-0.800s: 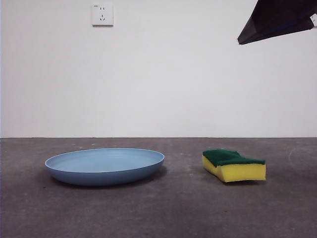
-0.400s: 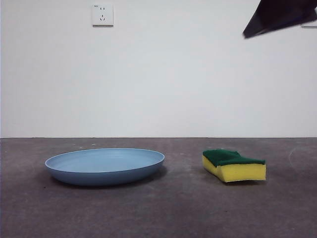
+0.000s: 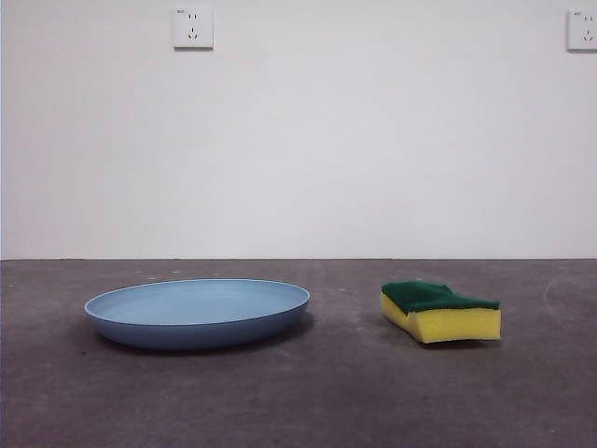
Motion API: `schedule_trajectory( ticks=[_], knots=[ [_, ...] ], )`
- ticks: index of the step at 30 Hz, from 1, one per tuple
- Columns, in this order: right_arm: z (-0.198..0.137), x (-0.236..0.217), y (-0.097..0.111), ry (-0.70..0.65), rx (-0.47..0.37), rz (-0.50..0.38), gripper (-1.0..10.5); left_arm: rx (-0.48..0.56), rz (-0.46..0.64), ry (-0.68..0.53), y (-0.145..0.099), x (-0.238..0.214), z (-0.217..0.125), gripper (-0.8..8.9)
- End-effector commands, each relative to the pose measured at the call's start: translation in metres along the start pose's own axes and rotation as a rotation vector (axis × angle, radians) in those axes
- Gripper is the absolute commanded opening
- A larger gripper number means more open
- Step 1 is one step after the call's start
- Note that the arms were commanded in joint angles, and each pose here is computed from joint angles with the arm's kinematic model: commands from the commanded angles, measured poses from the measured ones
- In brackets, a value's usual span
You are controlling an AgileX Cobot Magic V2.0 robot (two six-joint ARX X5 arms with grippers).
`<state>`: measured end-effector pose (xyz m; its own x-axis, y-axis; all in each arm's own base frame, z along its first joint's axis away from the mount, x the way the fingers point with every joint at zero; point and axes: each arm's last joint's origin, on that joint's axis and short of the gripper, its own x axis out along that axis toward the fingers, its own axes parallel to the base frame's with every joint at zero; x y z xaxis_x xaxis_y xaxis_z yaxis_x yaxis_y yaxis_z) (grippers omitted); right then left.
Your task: Pick up the plate,pick up the cloth,clean the plate with the cloth
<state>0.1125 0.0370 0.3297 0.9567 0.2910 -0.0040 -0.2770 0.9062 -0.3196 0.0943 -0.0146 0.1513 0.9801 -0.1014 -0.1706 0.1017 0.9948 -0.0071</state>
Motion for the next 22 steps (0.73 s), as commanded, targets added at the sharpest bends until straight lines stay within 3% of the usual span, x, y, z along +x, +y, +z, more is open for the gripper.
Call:
schedule_trajectory(
  ticks=[1,3,10,18,22],
  knots=[
    [-0.002,-0.015,-0.011,-0.023,-0.006,-0.121,0.0,-0.007,0.008,0.006,0.001,0.001,-0.004,-0.03],
    [-0.005,-0.023,-0.014,-0.034,-0.001,-0.17,0.0,-0.007,0.008,0.006,0.001,0.001,-0.004,-0.03],
    [-0.047,-0.041,-0.004,-0.076,0.166,-0.253,0.0,-0.007,0.008,0.006,0.001,0.001,-0.004,-0.03],
    [-0.125,-0.027,0.02,0.007,0.411,-0.192,0.0,-0.007,0.008,0.006,0.001,0.001,-0.004,-0.03],
    [-0.15,-0.024,0.028,0.048,0.487,-0.174,0.0,-0.007,0.008,0.006,0.001,0.001,-0.004,-0.03]
  ],
)
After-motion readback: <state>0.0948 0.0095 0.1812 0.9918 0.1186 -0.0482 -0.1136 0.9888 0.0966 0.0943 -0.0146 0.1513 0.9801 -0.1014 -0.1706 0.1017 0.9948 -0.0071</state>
